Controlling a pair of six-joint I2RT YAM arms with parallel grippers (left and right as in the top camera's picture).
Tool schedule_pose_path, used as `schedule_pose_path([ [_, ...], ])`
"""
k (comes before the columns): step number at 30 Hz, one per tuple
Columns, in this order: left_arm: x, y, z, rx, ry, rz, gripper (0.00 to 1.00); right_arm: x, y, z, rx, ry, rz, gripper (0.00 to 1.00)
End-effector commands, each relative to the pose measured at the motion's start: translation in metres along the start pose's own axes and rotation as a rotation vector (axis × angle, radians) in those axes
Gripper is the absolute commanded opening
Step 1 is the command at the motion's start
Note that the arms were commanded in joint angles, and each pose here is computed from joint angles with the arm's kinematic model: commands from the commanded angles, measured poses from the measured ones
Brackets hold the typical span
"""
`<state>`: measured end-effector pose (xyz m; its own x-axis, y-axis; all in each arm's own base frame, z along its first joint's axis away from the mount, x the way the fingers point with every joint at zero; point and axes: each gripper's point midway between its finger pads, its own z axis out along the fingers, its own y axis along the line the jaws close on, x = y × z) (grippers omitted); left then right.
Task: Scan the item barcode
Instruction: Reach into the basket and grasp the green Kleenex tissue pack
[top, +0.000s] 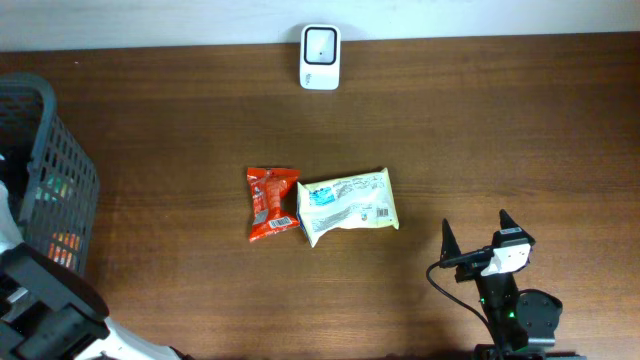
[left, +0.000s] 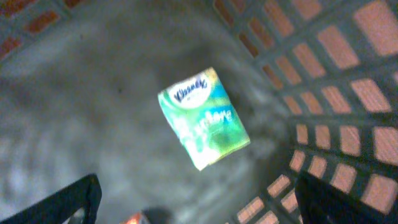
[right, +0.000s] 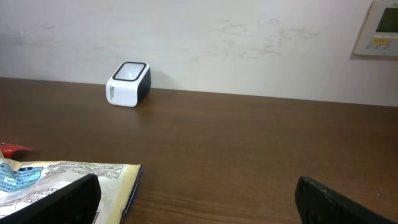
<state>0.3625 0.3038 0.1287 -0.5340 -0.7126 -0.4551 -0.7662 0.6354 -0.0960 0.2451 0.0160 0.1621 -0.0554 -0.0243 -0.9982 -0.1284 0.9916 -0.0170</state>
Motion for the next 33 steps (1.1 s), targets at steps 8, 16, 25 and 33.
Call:
schedule_pose_path([
  [8, 0.012, -0.002, 0.055, 0.03, 0.025, -0.008, 0.97, 0.002, 0.0, 0.0, 0.002, 0.002, 0.004, 0.99],
  [16, 0.021, 0.0, 0.083, 0.022, 0.057, -0.008, 0.71, 0.002, 0.0, 0.0, 0.002, 0.002, 0.004, 0.99],
  [25, 0.023, 0.003, 0.083, 0.009, 0.065, -0.009, 0.13, 0.002, 0.0, 0.0, 0.002, 0.002, 0.004, 0.99],
  [33, 0.011, -0.002, 0.083, 0.033, 0.014, -0.011, 0.8, 0.002, 0.0, 0.0, 0.002, 0.002, 0.004, 0.99],
])
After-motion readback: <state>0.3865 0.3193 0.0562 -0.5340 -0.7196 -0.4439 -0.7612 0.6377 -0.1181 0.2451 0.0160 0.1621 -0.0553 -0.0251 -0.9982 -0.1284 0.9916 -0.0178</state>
